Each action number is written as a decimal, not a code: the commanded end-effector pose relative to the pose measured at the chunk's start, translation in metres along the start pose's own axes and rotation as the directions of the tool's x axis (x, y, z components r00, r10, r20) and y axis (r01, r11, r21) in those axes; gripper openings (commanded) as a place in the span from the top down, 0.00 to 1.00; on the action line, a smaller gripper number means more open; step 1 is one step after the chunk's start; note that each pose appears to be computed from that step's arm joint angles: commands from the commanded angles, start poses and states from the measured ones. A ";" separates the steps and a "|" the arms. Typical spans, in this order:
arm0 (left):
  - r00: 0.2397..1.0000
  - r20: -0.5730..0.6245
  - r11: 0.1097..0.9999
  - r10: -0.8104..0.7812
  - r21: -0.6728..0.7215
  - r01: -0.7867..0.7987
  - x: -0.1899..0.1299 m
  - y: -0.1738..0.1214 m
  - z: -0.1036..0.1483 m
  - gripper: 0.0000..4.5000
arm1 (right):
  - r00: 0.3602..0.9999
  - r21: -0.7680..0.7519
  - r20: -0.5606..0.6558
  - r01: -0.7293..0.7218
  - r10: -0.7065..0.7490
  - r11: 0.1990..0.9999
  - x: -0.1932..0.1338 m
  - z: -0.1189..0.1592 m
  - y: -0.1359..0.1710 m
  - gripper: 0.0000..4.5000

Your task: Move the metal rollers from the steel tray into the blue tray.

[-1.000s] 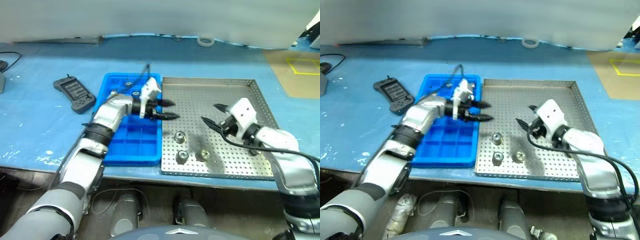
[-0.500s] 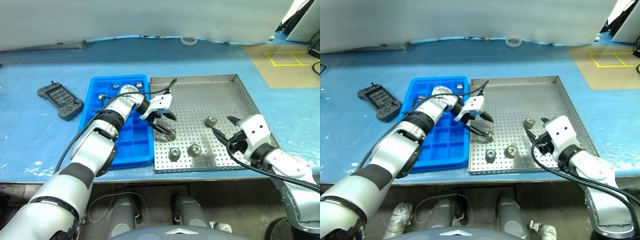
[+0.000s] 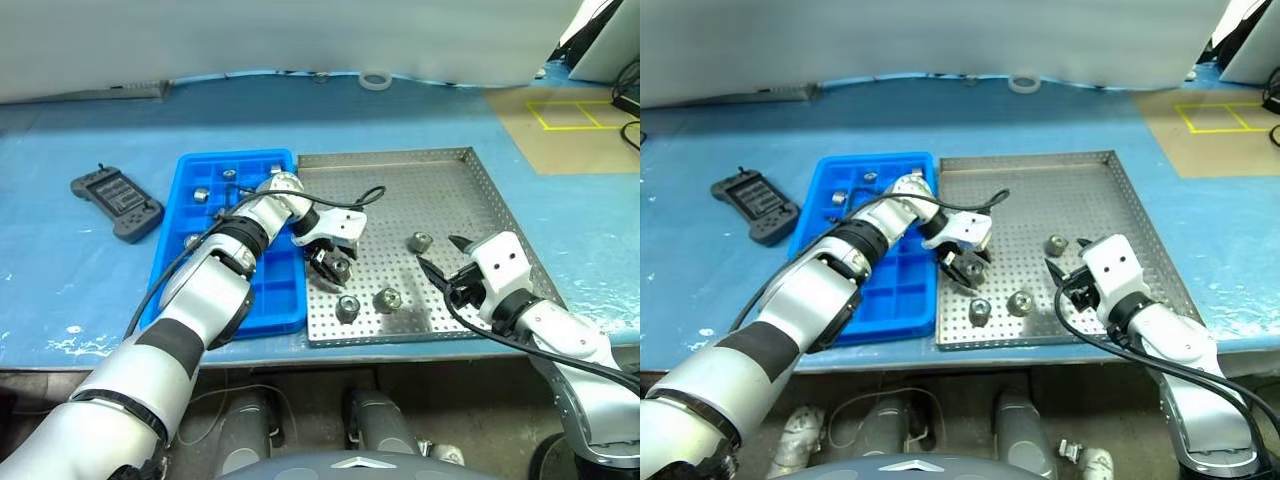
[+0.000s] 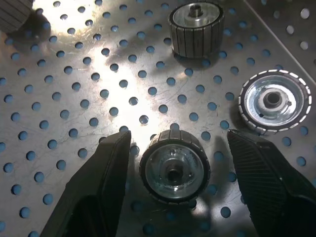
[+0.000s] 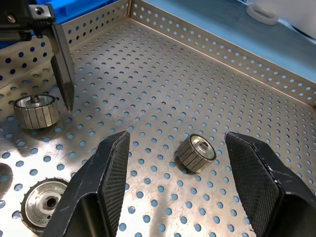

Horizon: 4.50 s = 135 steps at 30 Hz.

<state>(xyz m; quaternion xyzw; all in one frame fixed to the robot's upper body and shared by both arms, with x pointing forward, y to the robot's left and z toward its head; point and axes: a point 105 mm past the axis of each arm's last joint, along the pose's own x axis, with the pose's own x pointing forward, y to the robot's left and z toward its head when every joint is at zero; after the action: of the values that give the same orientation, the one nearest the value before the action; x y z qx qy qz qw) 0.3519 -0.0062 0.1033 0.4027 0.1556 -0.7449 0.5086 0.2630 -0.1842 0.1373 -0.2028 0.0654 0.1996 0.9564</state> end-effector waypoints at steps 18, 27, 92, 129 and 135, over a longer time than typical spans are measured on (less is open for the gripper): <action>0.994 0.020 0.994 0.107 -0.032 -0.106 0.002 0.009 -0.002 0.60 | 0.999 -0.022 0.037 0.029 -0.028 0.999 0.003 0.005 -0.001 0.28; 0.934 0.280 0.974 0.220 -0.119 -0.194 -0.044 0.026 0.027 0.61 | 0.993 -0.039 0.082 -0.083 0.086 0.996 0.010 0.019 0.005 0.28; 0.712 0.266 0.690 0.650 -0.598 -0.407 -0.110 -0.043 -0.044 0.29 | 0.901 -0.197 0.171 -0.365 0.398 0.910 0.059 0.052 0.025 0.28; 0.965 0.260 0.931 0.028 -0.359 0.070 0.024 -0.058 0.021 0.29 | 0.991 0.015 -0.026 -0.127 0.128 0.992 -0.011 -0.002 0.031 0.28; 0.984 0.144 0.942 0.104 -0.332 -0.050 0.040 -0.046 0.006 0.29 | 0.994 0.023 -0.039 -0.102 0.103 0.995 -0.016 -0.002 0.033 0.28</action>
<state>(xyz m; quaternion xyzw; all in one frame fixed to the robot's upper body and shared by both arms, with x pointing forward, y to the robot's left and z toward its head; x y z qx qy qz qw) 0.3005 -0.0179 0.0831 0.2408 0.2065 -0.7302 0.6051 0.2371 -0.1640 0.1127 -0.1870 0.1227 0.2517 0.9416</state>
